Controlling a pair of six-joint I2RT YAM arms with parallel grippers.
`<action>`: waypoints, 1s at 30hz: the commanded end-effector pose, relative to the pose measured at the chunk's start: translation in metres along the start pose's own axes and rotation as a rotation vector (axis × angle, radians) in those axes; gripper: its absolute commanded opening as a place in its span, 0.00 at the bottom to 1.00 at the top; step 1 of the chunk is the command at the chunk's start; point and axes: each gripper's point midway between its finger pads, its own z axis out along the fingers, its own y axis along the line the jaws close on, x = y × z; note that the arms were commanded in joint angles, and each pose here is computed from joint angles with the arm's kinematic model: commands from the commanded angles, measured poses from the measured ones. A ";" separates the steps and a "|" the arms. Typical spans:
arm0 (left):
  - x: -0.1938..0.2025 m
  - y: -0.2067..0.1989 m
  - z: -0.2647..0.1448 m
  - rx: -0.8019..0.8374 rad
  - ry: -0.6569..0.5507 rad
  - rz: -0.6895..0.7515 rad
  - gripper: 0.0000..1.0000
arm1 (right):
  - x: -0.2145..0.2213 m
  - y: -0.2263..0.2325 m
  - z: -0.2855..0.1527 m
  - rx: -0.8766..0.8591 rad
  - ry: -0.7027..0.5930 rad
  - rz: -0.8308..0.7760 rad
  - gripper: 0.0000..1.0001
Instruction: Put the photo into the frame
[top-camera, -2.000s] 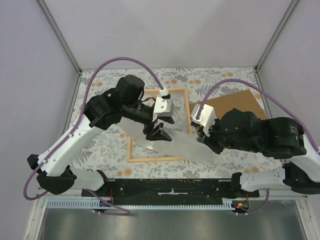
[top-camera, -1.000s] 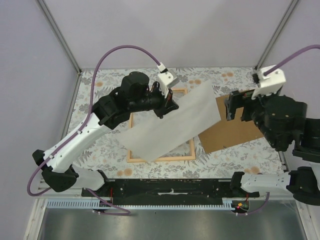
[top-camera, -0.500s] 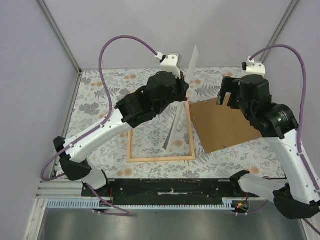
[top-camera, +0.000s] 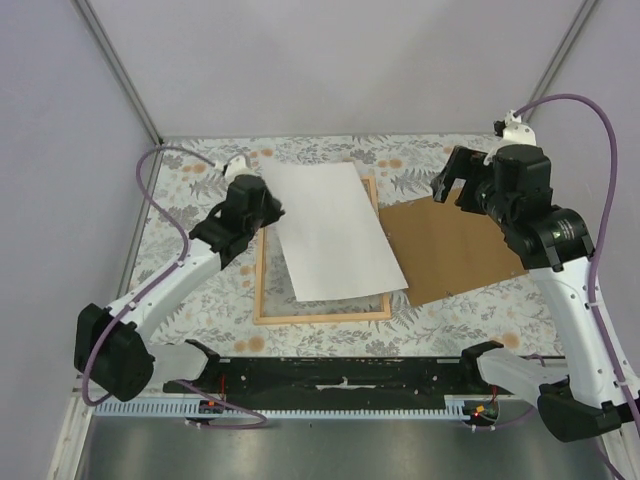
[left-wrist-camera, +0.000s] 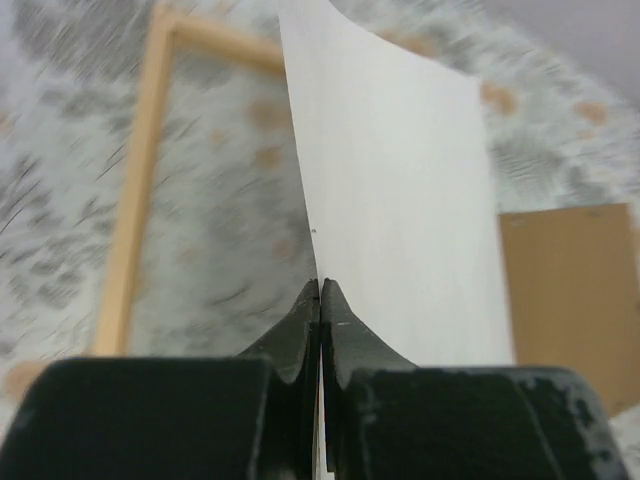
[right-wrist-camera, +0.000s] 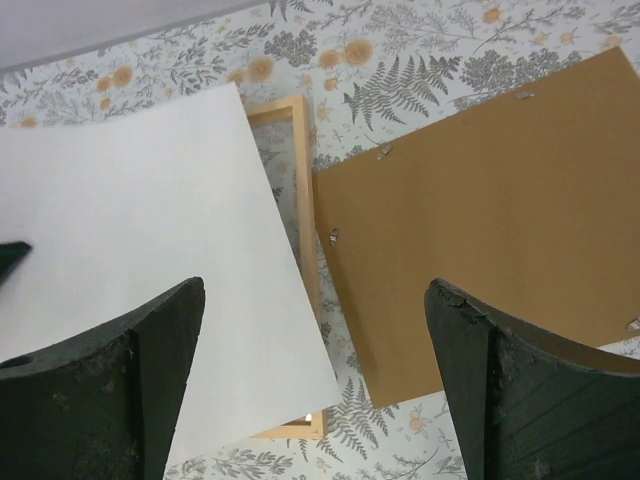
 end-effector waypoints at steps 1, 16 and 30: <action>0.050 0.065 0.024 0.095 0.129 -0.167 0.02 | 0.004 0.012 0.009 -0.069 0.004 0.017 0.98; 0.069 0.107 0.079 0.215 0.238 -0.072 0.02 | 0.019 0.016 0.022 -0.103 0.043 -0.003 0.98; 0.058 0.112 0.112 0.174 0.181 -0.088 0.02 | 0.016 0.019 0.020 -0.118 0.034 -0.019 0.98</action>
